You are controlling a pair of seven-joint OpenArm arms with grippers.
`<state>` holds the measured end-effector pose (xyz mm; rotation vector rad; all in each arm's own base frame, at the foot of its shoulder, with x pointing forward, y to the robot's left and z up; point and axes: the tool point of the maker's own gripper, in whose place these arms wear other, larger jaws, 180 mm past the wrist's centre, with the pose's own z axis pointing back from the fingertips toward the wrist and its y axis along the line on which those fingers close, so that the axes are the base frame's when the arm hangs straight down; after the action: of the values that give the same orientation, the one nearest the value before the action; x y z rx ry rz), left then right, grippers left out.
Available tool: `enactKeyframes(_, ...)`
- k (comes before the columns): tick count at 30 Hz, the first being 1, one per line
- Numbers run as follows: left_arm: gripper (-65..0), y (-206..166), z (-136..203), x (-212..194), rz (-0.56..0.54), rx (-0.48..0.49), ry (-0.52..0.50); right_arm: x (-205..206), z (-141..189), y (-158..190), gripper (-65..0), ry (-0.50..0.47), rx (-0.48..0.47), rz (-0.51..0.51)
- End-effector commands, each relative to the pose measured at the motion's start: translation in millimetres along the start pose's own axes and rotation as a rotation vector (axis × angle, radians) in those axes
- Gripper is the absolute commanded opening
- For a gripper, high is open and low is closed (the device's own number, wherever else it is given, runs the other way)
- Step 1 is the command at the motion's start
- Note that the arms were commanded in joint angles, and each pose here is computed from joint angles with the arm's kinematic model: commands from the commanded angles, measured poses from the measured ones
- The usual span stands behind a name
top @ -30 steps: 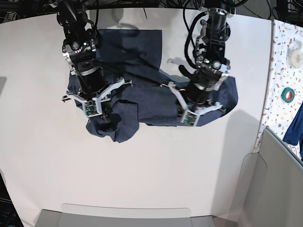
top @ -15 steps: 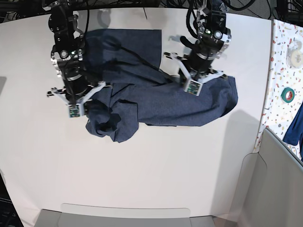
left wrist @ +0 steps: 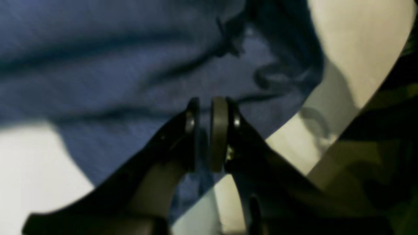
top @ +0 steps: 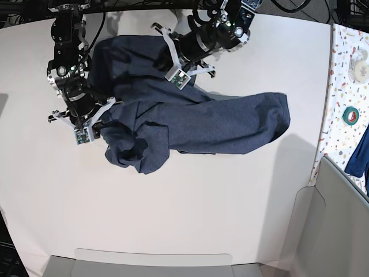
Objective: Layout the t-shirt on the table in an organized manner, then fold the t-shirt properly
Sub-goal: 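Drag the shirt edge with both grippers away from the robot to spread it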
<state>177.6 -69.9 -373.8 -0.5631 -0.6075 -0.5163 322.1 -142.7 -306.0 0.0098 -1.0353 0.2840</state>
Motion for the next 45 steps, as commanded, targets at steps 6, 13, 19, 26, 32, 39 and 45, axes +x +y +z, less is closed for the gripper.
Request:
enactKeyframes(6, -58.6, 27, -17, -37, 0.088, 0.040, 0.073, 27, 1, 35, -65.0, -0.092, 0.117, 0.001)
enactKeyframes(13, -58.6, 42, -20, -60, 0.105, 0.066, 0.113, 19, -40, 58, -65.0, -0.030, 0.186, -0.020)
enactKeyframes(19, -58.6, 71, -10, -78, 0.135, 0.171, 0.153, 3, -75, 38, -65.0, 0.060, 0.160, -0.031)
enactKeyframes(26, -58.6, 102, 5, -90, 0.151, 0.279, 0.158, 3, -77, -47, -65.0, 0.098, -0.020, 0.018)
enactKeyframes(32, -58.6, 109, 12, -125, 0.156, 0.302, 0.195, 0, -92, -115, -65.0, 0.158, -0.134, -0.023)
enactKeyframes(39, -58.6, 107, 11, -126, 0.157, 0.298, 0.195, 1, -111, -153, -65.0, 0.148, -0.187, -0.062)
enactKeyframes(45, -58.6, 106, 10, -125, 0.160, 0.295, 0.193, 36, -89, -157, -65.0, 0.029, -0.219, -0.085)
